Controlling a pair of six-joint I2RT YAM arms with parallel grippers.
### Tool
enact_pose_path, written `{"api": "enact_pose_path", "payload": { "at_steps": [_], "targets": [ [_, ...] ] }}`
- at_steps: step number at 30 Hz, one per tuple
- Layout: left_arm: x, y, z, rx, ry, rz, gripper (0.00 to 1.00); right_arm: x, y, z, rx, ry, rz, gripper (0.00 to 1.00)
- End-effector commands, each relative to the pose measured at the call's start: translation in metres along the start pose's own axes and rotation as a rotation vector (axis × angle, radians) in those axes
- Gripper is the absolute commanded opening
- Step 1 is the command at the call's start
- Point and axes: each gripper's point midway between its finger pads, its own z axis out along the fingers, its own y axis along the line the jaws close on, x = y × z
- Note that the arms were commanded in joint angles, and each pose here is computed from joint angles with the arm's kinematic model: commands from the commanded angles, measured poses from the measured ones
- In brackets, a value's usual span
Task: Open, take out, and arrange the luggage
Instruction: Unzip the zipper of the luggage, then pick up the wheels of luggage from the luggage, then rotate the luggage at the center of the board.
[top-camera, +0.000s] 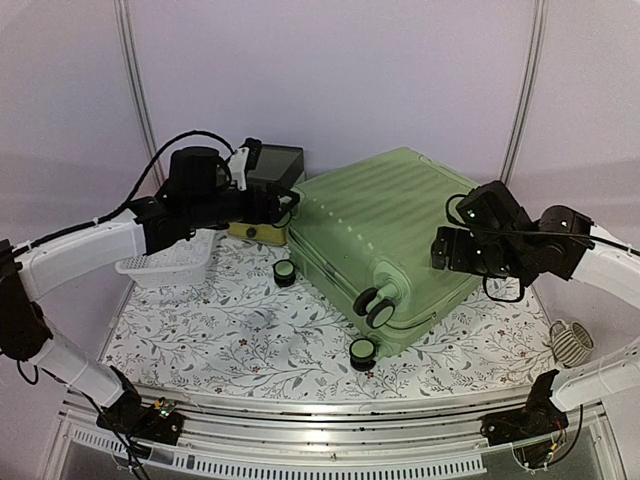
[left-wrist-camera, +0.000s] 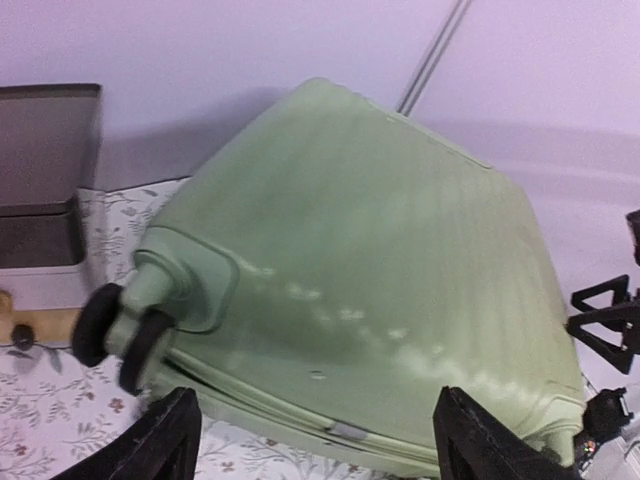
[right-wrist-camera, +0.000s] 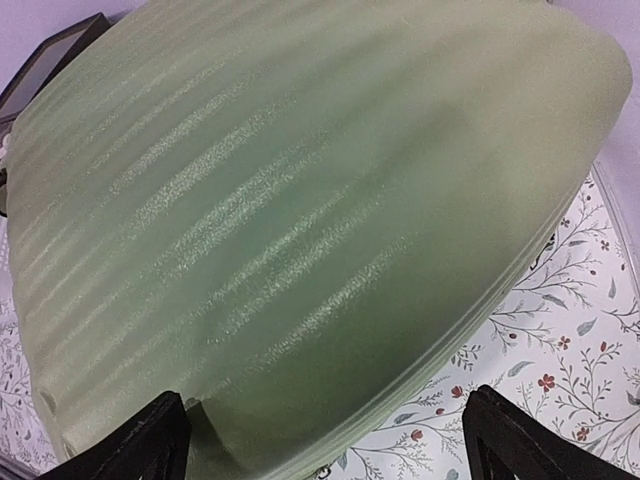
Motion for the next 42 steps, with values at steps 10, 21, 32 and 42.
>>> {"api": "enact_pose_path", "payload": {
  "at_steps": [10,21,32,42],
  "targets": [
    [0.011,0.102,0.022,-0.153,0.108,0.309,0.85,0.020,0.046,0.013,-0.143,0.181,-0.081,0.99],
    [0.028,0.141,0.051,-0.185,0.182,0.387,0.86,0.020,0.049,0.007,-0.201,0.174,-0.069,0.99],
    [0.035,0.133,0.082,-0.068,0.213,0.409,0.74,0.047,0.033,0.010,-0.201,0.236,-0.033,0.99],
    [0.046,0.117,0.083,-0.003,0.231,0.296,0.46,0.036,-0.020,0.008,-0.098,0.208,0.114,0.99]
  ]
}}
